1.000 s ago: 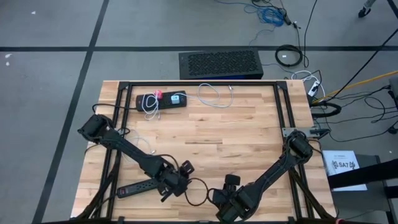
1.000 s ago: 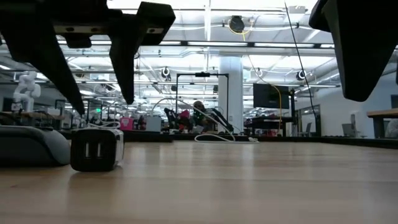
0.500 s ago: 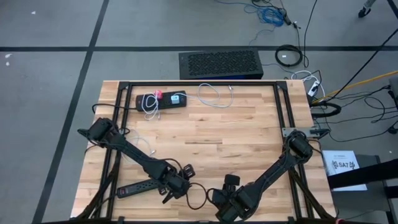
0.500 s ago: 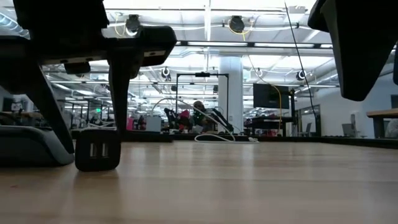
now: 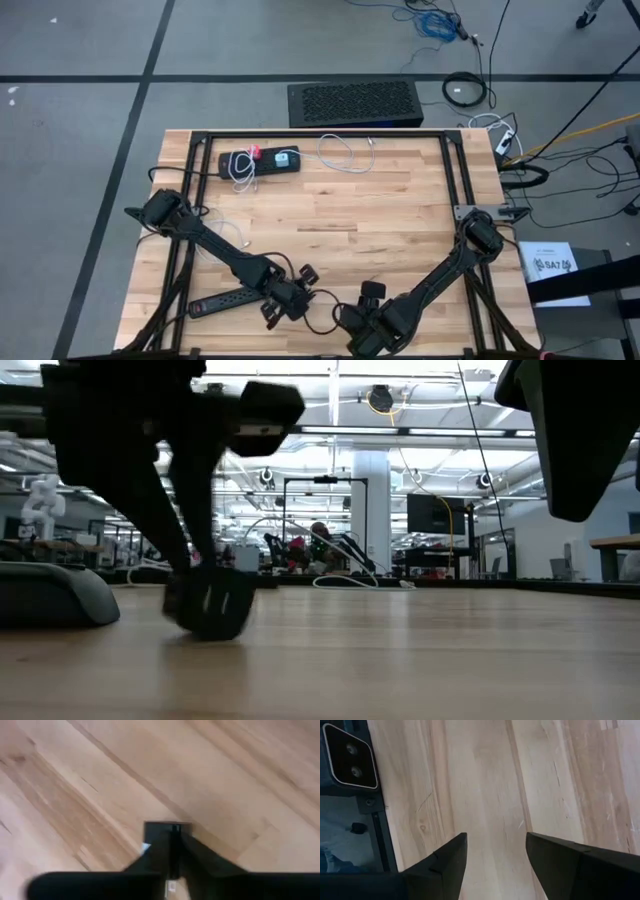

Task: Insert USB
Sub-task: Insert the black charger adapter into the bottom left black outlet extension

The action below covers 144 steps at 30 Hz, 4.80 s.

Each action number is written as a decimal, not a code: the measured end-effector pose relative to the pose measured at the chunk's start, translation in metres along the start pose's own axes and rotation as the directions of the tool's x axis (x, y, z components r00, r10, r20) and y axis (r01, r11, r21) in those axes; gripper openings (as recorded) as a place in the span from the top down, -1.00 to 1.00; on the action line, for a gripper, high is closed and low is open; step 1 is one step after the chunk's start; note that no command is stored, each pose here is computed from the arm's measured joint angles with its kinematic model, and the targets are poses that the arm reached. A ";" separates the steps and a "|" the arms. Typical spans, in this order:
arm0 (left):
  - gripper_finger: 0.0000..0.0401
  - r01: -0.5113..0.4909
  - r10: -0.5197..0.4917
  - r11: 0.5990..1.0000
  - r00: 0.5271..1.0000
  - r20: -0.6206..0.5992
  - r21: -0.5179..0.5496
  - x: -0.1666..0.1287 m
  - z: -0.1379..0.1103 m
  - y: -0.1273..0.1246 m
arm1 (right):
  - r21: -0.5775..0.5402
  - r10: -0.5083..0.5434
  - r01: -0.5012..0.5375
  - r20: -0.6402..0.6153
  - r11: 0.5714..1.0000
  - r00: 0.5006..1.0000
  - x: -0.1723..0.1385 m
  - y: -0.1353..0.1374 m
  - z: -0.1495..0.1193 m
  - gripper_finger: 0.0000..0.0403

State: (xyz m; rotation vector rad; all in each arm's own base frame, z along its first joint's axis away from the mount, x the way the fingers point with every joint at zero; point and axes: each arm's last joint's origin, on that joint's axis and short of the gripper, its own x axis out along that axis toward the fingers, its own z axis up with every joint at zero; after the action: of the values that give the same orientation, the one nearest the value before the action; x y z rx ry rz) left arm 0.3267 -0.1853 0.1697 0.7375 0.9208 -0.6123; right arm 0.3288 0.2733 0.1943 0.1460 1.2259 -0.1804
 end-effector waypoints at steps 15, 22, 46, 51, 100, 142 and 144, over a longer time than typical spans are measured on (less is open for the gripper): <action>1.00 0.061 0.025 0.911 0.979 0.202 -0.407 -0.077 -0.016 0.000 | 0.119 0.015 -0.044 0.238 0.992 0.971 0.001 0.011 0.013 0.04; 0.72 0.114 -0.078 0.900 0.992 0.103 -0.421 -0.052 -0.024 -0.025 | 0.125 0.038 -0.101 0.431 0.987 0.901 0.014 0.019 0.035 0.04; 0.40 0.031 -0.027 0.905 1.000 0.016 -0.423 -0.044 -0.033 -0.037 | 0.387 -0.207 -0.043 0.580 0.921 0.788 0.119 0.008 0.055 -0.32; 0.40 0.032 -0.021 0.905 0.999 0.030 -0.425 -0.044 -0.032 -0.037 | 0.388 -0.196 -0.051 0.569 0.920 0.798 0.123 0.002 0.062 -0.20; 0.38 -0.423 0.414 0.578 0.889 -0.196 -0.698 -0.100 -0.106 -0.019 | -0.016 -0.206 0.211 0.160 0.977 0.965 0.033 -0.096 0.097 0.75; 1.00 -0.332 0.363 0.332 0.909 -0.206 -0.883 -0.039 -0.252 0.105 | -0.009 -0.026 0.030 0.325 0.999 0.945 0.064 -0.189 0.056 1.00; 1.00 -0.301 0.370 0.351 0.914 -0.164 -0.886 -0.040 -0.238 0.100 | -0.013 -0.027 0.032 0.316 0.999 0.948 0.060 -0.189 0.054 1.00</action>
State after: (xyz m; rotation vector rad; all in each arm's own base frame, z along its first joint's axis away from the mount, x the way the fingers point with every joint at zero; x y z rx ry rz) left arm 0.2683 0.0673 0.1390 -0.1227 0.8412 0.2968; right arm 0.3574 0.0741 0.1535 0.0791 0.9094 -0.2102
